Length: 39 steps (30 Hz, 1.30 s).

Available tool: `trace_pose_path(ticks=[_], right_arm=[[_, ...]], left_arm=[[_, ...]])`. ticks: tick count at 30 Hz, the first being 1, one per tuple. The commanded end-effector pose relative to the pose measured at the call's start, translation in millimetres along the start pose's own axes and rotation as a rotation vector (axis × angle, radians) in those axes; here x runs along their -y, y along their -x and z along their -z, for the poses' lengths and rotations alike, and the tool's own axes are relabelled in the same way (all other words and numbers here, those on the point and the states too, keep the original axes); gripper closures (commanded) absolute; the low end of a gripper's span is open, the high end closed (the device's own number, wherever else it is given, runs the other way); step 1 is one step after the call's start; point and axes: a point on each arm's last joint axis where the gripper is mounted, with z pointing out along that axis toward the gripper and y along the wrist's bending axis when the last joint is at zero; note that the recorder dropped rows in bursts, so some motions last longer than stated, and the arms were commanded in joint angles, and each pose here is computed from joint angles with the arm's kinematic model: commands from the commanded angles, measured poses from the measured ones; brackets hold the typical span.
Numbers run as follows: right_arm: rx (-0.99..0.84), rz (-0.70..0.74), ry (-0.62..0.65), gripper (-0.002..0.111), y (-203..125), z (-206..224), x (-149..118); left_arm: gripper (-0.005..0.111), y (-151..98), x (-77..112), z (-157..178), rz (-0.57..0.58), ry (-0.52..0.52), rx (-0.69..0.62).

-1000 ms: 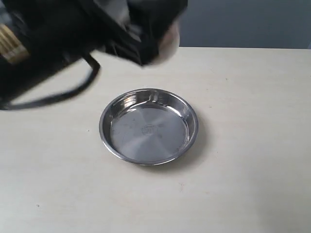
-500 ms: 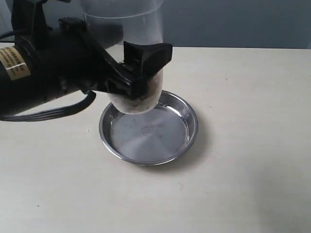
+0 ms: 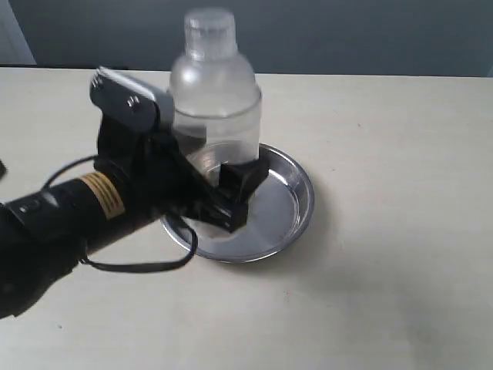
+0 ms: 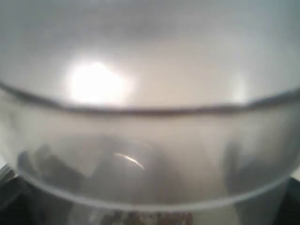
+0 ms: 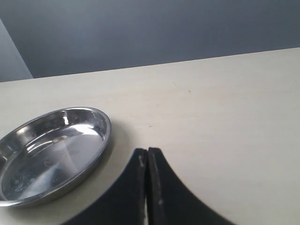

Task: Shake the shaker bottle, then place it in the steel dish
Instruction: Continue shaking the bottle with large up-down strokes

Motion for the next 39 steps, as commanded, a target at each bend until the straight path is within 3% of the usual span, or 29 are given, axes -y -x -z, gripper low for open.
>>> trace_pose_path(ticks=[1, 2, 4, 6, 8, 9, 11, 15, 17, 19, 21, 23, 25, 28, 30, 31, 33, 36, 39], right_arm=[[0.01, 0.003, 0.0, 0.109, 0, 0, 0], [0.01, 0.003, 0.0, 0.109, 0, 0, 0], [0.01, 0.003, 0.0, 0.109, 0, 0, 0], [0.01, 0.003, 0.0, 0.109, 0, 0, 0], [0.01, 0.003, 0.0, 0.109, 0, 0, 0], [0.01, 0.003, 0.0, 0.109, 0, 0, 0], [0.01, 0.003, 0.0, 0.109, 0, 0, 0], [0.01, 0.003, 0.0, 0.109, 0, 0, 0], [0.01, 0.003, 0.0, 0.109, 0, 0, 0], [0.01, 0.003, 0.0, 0.109, 0, 0, 0], [0.01, 0.003, 0.0, 0.109, 0, 0, 0], [0.01, 0.003, 0.0, 0.109, 0, 0, 0], [0.01, 0.003, 0.0, 0.109, 0, 0, 0], [0.01, 0.003, 0.0, 0.109, 0, 0, 0], [0.01, 0.003, 0.0, 0.109, 0, 0, 0], [0.01, 0.003, 0.0, 0.109, 0, 0, 0], [0.01, 0.003, 0.0, 0.109, 0, 0, 0], [0.01, 0.003, 0.0, 0.109, 0, 0, 0], [0.01, 0.003, 0.0, 0.109, 0, 0, 0]], left_arm=[[0.107, 84, 24.2, 17, -0.052, -0.187, 0.595], [0.107, 99, 27.1, 20, -0.104, -0.174, 0.596], [0.107, 94, 21.5, 11, -0.172, -0.082, 0.381], [0.107, 55, 7.1, -8, -0.142, 0.006, 0.132], [0.107, 13, -3.5, -24, -0.088, 0.062, 0.014], [0.107, 3, -4.3, -27, -0.092, 0.06, 0.013], [0.107, 15, 4.9, -27, -0.151, -0.007, 0.125], [0.107, 108, 28.5, 2, -0.221, -0.086, 0.49], [0.107, 125, 29.4, 13, -0.22, -0.085, 0.468], [0.107, 105, 18.5, 4, -0.172, -0.041, 0.324], [0.107, 65, 2.4, -10, -0.075, 0.032, 0.164], [0.107, 32, -6.2, -15, 0.0, 0.077, 0.086], [0.107, 37, 3.0, -11, -0.042, 0.013, 0.174], [0.107, 95, 20.5, 12, -0.113, -0.08, 0.47], [0.107, 123, 25.5, 25, -0.158, -0.083, 0.51], [0.107, 127, 25.2, 27, -0.184, -0.071, 0.471], [0.107, 111, 19.7, 20, -0.153, -0.036, 0.333], [0.107, 55, 5.9, -2, -0.072, 0.023, 0.078], [0.107, 30, 3.0, -11, 0.018, 0.023, -0.011]])
